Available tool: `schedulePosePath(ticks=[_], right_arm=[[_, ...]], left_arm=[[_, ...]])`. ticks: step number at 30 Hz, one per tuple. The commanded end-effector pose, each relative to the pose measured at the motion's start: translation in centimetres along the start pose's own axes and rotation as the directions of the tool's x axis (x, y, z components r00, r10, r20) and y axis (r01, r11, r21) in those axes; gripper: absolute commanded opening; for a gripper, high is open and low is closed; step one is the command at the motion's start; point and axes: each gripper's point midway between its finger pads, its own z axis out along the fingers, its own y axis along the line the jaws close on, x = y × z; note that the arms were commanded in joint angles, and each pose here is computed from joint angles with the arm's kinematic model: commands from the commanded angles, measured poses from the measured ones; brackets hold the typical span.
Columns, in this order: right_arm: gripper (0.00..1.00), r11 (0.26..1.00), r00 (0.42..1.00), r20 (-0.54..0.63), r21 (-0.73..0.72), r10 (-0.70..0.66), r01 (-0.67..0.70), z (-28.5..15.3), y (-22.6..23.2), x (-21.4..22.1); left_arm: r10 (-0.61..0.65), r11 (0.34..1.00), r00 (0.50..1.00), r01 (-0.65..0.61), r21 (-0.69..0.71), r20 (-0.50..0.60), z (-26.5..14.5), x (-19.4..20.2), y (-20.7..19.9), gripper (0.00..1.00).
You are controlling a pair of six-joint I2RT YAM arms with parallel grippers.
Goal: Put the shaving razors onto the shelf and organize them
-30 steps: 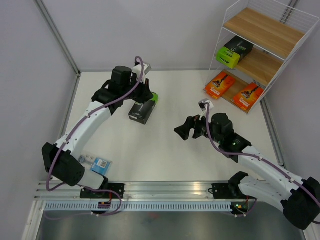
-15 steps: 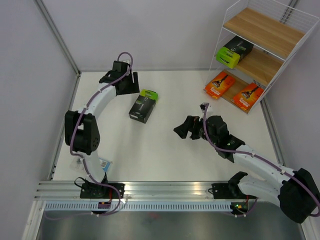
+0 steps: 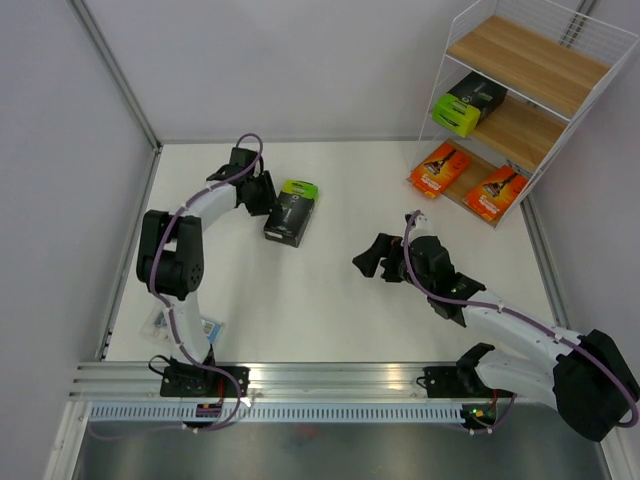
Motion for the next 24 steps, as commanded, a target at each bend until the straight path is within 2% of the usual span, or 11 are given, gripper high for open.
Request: schedulePosePath(ticks=[1,6,12,16,18,20,23,24], right_arm=[[0.98,0.998,0.999,0.039,0.042,0.037,-0.038,0.4,-0.1,-1.3],[0.98,0.994,0.996,0.038,0.065,0.08,-0.083,-0.1,-0.9,-0.6],[0.98,0.976,0.989,0.087,0.176,0.118,-0.132,-1.4,-3.4,-0.4],[0.98,0.959,0.98,0.149,0.232,0.129,-0.162,-3.3,-4.7,-1.1],[0.98,0.943,0.967,0.213,0.27,0.138,-0.194,-5.1,-5.9,-1.8],[0.98,0.939,0.963,0.233,0.281,0.135,-0.2,-5.7,-6.2,-2.0],[0.98,0.938,0.96,0.242,0.279,0.14,-0.207,-6.2,-6.4,-2.0],[0.98,0.939,0.961,0.239,0.276,0.14,-0.205,-6.2,-6.4,-1.9]], left_arm=[[-0.085,0.989,0.996,0.087,0.116,-0.022,-1.0,1.4,-2.2,0.45],[-0.136,0.974,0.988,0.147,0.174,-0.074,-2.1,5.3,-3.7,0.41],[-0.034,0.969,0.996,0.054,0.242,-0.084,-3.4,10.6,-11.0,0.4],[0.068,0.961,0.99,-0.032,0.275,-0.12,-3.6,16.3,-17.0,0.36],[0.066,0.96,0.993,-0.036,0.279,-0.102,-4.8,18.2,-19.1,0.35],[0.064,0.963,0.993,-0.036,0.267,-0.097,-5.1,18.4,-18.7,0.35],[0.091,0.959,0.996,-0.088,0.268,0.0,-7.2,15.2,-17.7,0.39],[0.085,0.954,0.996,-0.09,0.286,0.033,-8.0,12.9,-17.3,0.4]])
